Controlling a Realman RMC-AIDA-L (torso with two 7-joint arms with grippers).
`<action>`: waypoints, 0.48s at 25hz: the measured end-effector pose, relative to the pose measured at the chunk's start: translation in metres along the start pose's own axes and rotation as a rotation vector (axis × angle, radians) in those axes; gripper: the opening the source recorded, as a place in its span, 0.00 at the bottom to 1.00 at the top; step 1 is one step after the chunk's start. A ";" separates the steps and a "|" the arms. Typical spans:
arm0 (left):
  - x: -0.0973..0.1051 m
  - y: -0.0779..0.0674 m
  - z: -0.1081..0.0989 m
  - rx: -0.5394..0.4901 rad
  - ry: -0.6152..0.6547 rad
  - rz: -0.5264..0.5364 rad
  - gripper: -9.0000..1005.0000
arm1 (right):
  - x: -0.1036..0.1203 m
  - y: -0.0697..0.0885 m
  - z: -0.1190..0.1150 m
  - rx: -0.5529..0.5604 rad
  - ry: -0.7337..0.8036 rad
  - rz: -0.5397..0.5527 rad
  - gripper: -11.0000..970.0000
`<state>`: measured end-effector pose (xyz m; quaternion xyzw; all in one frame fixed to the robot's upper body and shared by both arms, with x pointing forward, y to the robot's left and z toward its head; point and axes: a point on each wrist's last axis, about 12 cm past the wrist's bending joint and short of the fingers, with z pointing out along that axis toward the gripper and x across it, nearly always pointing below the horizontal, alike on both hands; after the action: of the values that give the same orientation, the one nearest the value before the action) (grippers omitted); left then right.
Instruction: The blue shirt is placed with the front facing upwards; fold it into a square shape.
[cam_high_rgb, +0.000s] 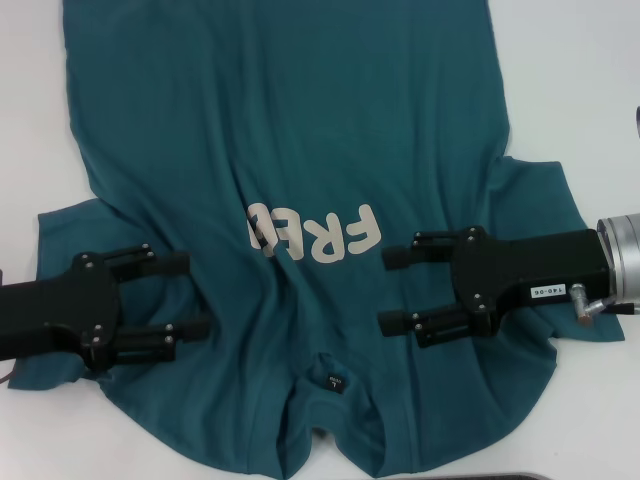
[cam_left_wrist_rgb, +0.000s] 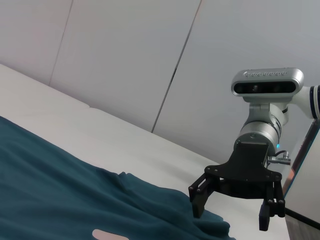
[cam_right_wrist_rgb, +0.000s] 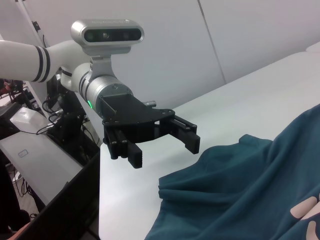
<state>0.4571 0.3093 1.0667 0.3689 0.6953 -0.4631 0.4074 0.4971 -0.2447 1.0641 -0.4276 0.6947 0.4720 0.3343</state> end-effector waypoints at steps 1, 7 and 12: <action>0.000 0.000 0.000 0.000 0.000 0.000 0.84 | 0.000 0.000 0.000 0.000 0.000 0.000 0.93; 0.000 0.000 0.000 -0.001 -0.001 0.001 0.84 | 0.000 0.000 0.000 0.001 -0.004 -0.001 0.93; 0.000 0.000 0.000 -0.003 -0.004 0.001 0.84 | 0.001 0.000 0.001 -0.001 -0.006 0.005 0.93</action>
<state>0.4574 0.3096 1.0669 0.3679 0.6950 -0.4626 0.4094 0.4964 -0.2444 1.0632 -0.4247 0.6946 0.4746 0.3347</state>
